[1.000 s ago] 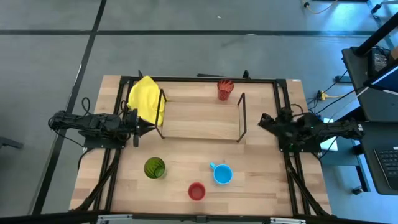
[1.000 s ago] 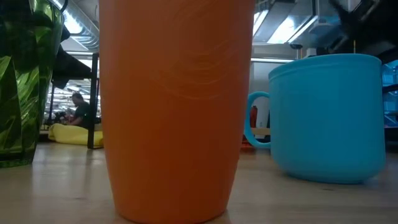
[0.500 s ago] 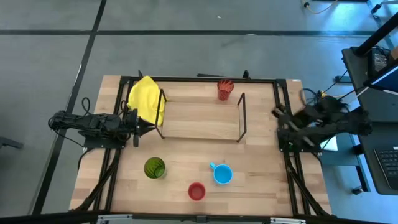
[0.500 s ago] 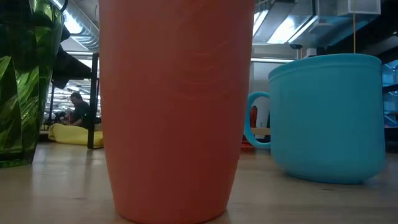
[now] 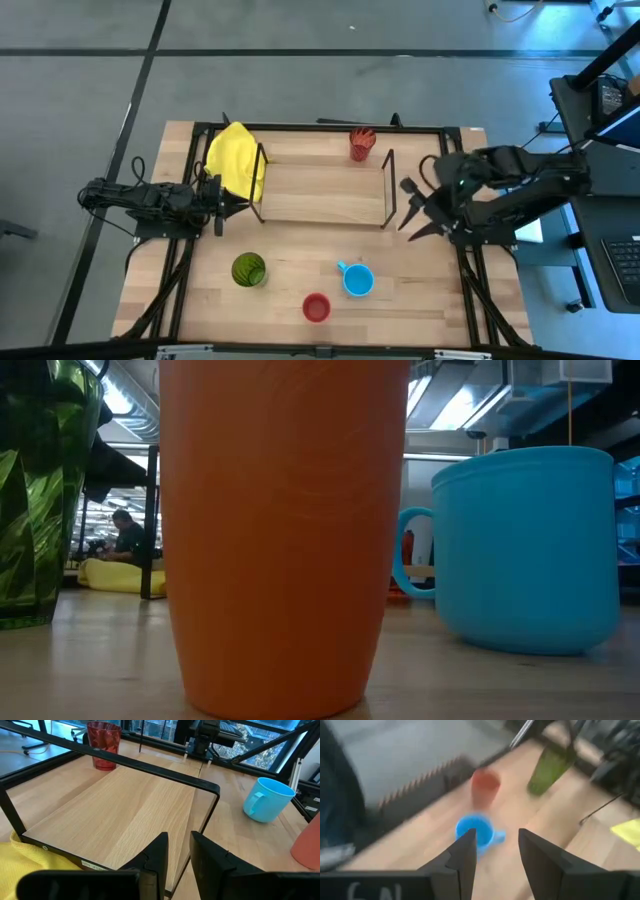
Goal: Stack small to large cups/mugs on shelf
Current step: Put the blue mug on the shelf
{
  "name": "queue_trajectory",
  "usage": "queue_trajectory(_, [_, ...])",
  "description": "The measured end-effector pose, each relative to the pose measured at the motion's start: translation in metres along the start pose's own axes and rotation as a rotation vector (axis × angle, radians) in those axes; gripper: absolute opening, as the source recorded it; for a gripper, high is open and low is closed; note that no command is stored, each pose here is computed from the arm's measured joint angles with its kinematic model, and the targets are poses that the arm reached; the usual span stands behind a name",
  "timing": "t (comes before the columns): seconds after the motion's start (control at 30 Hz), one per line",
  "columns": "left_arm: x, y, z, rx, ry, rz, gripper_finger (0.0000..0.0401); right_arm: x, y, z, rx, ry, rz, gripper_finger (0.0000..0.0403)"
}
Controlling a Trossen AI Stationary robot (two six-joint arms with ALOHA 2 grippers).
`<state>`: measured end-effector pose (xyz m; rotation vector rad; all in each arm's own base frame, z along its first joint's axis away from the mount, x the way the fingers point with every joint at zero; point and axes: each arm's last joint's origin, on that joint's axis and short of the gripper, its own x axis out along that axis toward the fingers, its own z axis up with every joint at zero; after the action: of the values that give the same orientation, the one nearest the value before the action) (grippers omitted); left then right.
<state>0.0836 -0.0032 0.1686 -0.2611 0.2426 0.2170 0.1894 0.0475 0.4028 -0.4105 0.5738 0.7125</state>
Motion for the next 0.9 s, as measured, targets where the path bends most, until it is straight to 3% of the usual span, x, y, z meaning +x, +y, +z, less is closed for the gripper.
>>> queue_trajectory(0.13, [0.0,0.0,0.0,0.0,0.0,0.0,0.0075,0.006,0.0,0.017,0.013,0.042,0.039,0.0147])
queue_trajectory(0.33, [0.0,0.0,0.0,0.0,0.0,0.0,0.0075,0.027,-0.006,0.029,0.455,0.012,0.044,0.0147])
queue_trajectory(0.43, [0.0,0.0,0.0,0.0,0.0,0.0,0.0075,0.036,-0.012,0.034,0.615,-0.018,0.036,0.0147])
queue_trajectory(0.67, [0.0,0.0,0.0,0.0,0.0,0.0,0.0075,0.067,-0.027,0.036,0.618,-0.003,-0.056,0.0147])
queue_trajectory(0.9, [0.0,0.0,0.0,0.0,0.0,0.0,0.0075,0.108,-0.03,0.007,0.711,0.256,-0.028,0.0147])
